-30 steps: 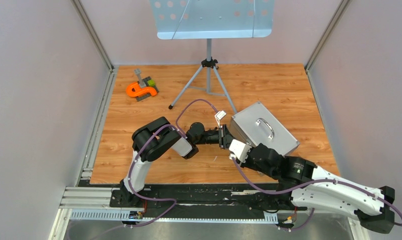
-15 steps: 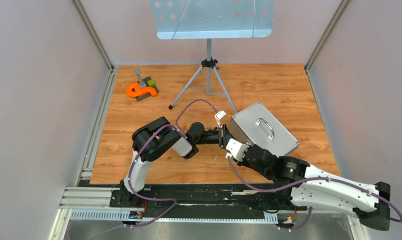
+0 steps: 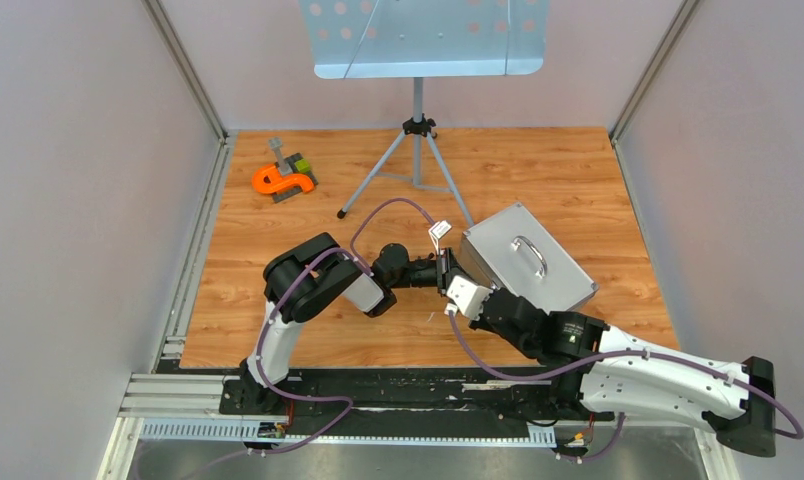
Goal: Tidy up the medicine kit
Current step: Close the medicine box at the center of the board.
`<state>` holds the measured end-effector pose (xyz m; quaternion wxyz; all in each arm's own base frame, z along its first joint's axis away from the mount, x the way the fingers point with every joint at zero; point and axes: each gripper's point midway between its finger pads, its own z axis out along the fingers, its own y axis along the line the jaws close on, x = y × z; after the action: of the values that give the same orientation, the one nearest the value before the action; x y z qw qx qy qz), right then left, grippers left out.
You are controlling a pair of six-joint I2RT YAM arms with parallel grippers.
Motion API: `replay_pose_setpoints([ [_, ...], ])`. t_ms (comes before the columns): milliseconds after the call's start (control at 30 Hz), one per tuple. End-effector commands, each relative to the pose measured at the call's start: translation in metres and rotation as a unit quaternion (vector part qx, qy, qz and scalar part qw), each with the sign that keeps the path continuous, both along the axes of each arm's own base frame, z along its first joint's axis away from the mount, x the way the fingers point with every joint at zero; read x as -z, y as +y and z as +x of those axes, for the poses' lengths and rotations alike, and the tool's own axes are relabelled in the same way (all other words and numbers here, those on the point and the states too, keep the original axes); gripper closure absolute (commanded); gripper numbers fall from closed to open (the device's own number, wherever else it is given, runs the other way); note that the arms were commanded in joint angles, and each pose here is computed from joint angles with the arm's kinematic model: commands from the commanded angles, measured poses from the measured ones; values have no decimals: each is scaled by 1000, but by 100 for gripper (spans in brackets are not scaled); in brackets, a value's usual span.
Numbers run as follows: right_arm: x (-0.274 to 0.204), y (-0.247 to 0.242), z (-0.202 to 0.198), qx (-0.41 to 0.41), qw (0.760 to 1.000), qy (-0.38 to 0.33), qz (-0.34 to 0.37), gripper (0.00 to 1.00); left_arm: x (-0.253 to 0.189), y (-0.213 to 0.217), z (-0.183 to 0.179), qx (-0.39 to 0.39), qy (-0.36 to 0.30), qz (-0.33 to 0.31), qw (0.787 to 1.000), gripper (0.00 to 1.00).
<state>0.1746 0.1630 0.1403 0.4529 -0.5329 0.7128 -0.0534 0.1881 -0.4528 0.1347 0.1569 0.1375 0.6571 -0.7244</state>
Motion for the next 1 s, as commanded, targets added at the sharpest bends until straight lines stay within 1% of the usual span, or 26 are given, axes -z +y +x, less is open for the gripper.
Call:
replay_pose_setpoints([
  [0,-8,4,5,5,1000,-23,12,89,-76,3,-2,-2,-69,-96,993,66],
  [67,-7,7,4,0,1000,-21,11,88,-77,3,-2,-2,-68,-96,993,66],
  [300,-6,11,-2,-13,1000,-23,10,72,-81,3,-2,0,-66,-101,993,66],
  [400,-6,10,1,-3,1000,-30,4,71,-82,2,-3,2,-64,-101,993,66],
  [467,-5,11,4,7,999,-31,0,72,-81,2,-3,2,-62,-101,993,66],
  [567,4,3,10,37,998,-40,-27,75,-80,2,-3,4,-59,-100,993,66],
  [800,10,0,12,45,997,-43,-44,75,-80,3,-5,7,-58,-99,993,66],
  [833,10,0,13,46,997,-45,-45,77,-80,3,-4,6,-59,-99,993,66],
  [967,14,1,15,47,996,-46,-61,89,-80,3,-5,7,-59,-99,993,66],
])
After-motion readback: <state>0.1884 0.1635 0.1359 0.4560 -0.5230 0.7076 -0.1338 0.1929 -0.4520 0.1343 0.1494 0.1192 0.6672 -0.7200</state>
